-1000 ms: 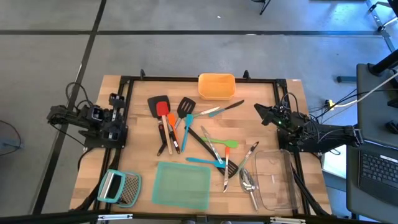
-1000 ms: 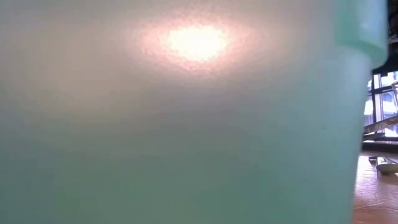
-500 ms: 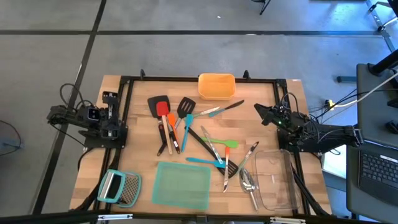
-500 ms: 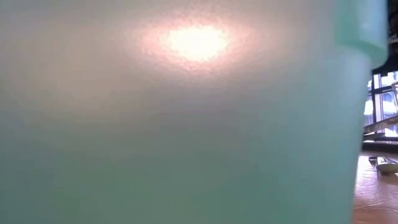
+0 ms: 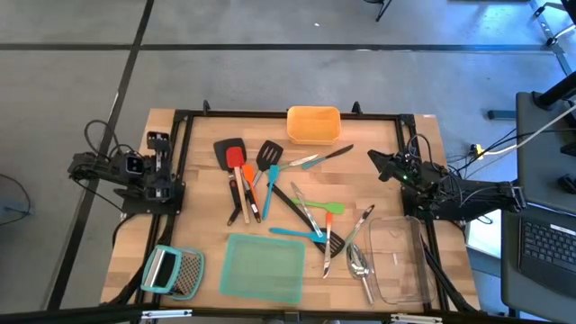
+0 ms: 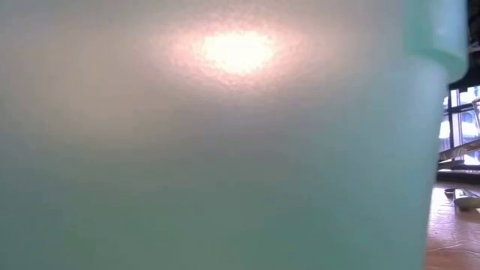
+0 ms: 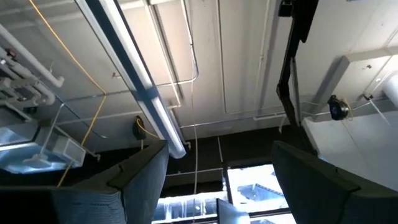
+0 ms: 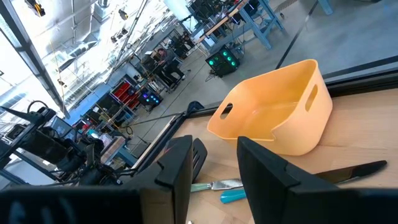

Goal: Pick & Place Kitchen Items
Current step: Put the blue spatula into the blue bin

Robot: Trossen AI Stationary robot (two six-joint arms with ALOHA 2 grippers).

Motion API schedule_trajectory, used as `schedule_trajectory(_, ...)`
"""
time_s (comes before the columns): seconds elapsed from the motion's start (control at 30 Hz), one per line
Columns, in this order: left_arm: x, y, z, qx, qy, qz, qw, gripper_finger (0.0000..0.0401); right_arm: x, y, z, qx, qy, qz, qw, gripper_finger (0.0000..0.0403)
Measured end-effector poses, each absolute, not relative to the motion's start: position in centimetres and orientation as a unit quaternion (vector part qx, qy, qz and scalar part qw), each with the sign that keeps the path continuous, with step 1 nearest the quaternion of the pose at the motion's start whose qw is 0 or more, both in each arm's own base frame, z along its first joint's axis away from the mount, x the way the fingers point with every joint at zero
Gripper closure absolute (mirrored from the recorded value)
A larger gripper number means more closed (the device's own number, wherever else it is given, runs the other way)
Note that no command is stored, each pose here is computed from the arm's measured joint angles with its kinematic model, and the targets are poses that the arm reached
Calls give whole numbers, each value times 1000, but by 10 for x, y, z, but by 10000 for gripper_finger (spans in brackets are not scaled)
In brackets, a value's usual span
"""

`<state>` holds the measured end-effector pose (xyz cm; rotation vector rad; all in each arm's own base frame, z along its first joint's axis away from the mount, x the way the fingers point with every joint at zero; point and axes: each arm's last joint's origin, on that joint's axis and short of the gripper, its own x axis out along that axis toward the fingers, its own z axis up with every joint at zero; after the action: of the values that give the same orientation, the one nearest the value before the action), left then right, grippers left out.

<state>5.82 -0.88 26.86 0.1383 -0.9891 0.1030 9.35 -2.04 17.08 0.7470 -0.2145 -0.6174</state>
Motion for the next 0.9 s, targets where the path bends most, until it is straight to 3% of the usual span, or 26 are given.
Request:
schedule_trajectory(0.33, 72, -11, 284, 52, -410, 38, 910, 120, 93, -20, 171, 358, -103, -296, 879, 274)
schedule_trajectory(0.7, 120, -11, 300, 67, -265, 211, 938, 120, 93, -21, 173, 358, -117, -299, 877, 274)
schedule_trajectory(0.9, 138, -12, 314, 12, -250, 264, 932, 120, 91, -22, 191, 377, -207, -280, 858, 274)
